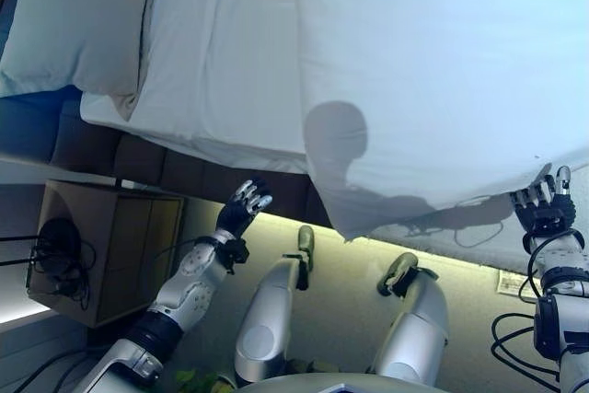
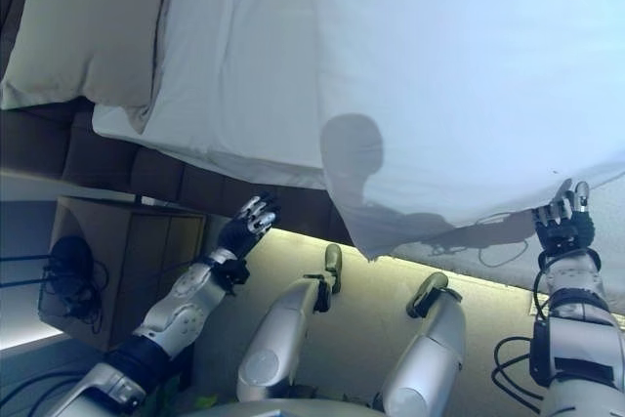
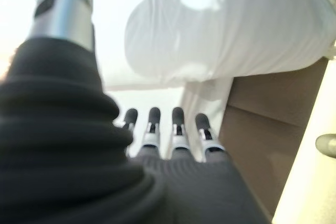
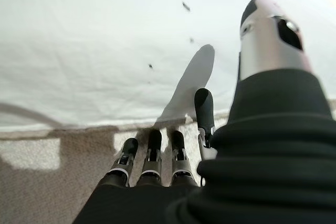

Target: Make the bed neatly

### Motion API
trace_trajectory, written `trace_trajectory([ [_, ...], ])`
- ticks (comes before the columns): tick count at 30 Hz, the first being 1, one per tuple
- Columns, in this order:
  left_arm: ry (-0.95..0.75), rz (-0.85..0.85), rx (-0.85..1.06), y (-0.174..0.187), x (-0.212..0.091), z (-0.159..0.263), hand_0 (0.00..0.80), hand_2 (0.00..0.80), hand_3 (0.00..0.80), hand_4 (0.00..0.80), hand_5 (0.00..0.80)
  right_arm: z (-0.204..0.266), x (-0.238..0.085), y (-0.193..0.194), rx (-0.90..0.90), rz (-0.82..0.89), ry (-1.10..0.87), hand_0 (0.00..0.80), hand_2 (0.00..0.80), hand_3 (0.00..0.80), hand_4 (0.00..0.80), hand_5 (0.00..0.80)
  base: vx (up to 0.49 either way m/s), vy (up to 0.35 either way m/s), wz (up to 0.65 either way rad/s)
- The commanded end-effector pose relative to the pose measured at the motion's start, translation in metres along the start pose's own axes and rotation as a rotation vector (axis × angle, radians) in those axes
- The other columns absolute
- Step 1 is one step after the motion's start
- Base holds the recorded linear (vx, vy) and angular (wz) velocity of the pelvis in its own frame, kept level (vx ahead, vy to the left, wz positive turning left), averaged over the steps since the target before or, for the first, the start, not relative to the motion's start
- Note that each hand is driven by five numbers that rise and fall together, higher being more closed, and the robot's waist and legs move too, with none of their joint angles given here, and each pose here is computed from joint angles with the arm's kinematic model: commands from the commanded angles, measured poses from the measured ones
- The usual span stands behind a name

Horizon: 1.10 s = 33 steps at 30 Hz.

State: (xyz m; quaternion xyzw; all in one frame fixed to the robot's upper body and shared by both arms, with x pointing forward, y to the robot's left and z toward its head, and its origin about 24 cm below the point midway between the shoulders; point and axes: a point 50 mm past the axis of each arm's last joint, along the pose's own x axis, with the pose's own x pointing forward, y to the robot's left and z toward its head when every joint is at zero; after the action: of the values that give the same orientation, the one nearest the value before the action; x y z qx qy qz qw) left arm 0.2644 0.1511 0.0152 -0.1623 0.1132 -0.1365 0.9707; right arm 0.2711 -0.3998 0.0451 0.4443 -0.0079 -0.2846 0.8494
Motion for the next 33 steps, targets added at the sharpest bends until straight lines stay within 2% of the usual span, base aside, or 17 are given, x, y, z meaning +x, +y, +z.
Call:
trace_trajectory([
  [1,-0.078,-0.048,-0.018,-0.006,-0.003,0.012,0.000,0.000,0.000,0.000,0.000,0.041,0.006,0.034,-0.013,0.133,-0.120,0.000,0.000,0.000,0.000,0.000,0.066,0.001,0.04],
  [6,-0.062,-0.057,-0.022,-0.006,-0.005,0.009,0.000,0.000,0.000,0.000,0.000,0.054,0.008,0.046,-0.025,0.156,-0.130,0.000,0.000,0.000,0.000,0.000,0.031,0.025,0.06],
  [7,-0.060,-0.056,-0.023,-0.007,-0.005,0.008,0.000,0.000,0.000,0.000,0.000,0.055,0.008,0.047,-0.037,0.157,-0.129,0.100,0.100,0.100,0.100,0.100,0.007,0.022,0.08],
  [8,-0.059,-0.054,-0.024,-0.007,-0.006,0.006,0.000,0.000,0.000,0.000,0.000,0.056,0.008,0.047,-0.055,0.156,-0.128,0.405,0.405,0.405,0.405,0.405,0.004,0.025,0.08],
  [9,-0.058,-0.051,-0.028,-0.007,-0.006,0.005,0.000,0.000,0.000,0.000,0.000,0.057,0.008,0.049,-0.073,0.155,-0.132,0.800,0.800,0.800,0.800,0.800,-0.002,0.024,0.06],
  [20,-0.099,-0.043,-0.067,-0.011,-0.003,0.005,0.000,0.000,0.000,0.000,0.000,0.061,0.013,0.080,-0.104,0.248,-0.141,0.800,0.800,0.800,0.800,0.800,-0.037,0.037,0.01],
  [25,-0.100,-0.049,-0.072,-0.010,-0.005,0.005,0.000,0.000,0.000,0.000,0.000,0.056,0.013,0.076,-0.053,0.242,-0.127,0.800,0.800,0.800,0.800,0.800,-0.006,0.005,0.00],
  [29,-0.096,-0.045,-0.082,-0.007,-0.007,0.005,0.000,0.000,0.000,0.000,0.000,0.047,0.011,0.059,-0.024,0.224,-0.097,0.800,0.800,0.800,0.800,0.800,0.004,0.025,0.00],
  [33,-0.074,-0.014,-0.077,0.001,-0.010,0.006,0.000,0.000,0.000,0.000,0.000,0.024,0.008,0.043,-0.130,0.230,-0.032,0.800,0.800,0.800,0.800,0.800,0.060,-0.018,0.00],
])
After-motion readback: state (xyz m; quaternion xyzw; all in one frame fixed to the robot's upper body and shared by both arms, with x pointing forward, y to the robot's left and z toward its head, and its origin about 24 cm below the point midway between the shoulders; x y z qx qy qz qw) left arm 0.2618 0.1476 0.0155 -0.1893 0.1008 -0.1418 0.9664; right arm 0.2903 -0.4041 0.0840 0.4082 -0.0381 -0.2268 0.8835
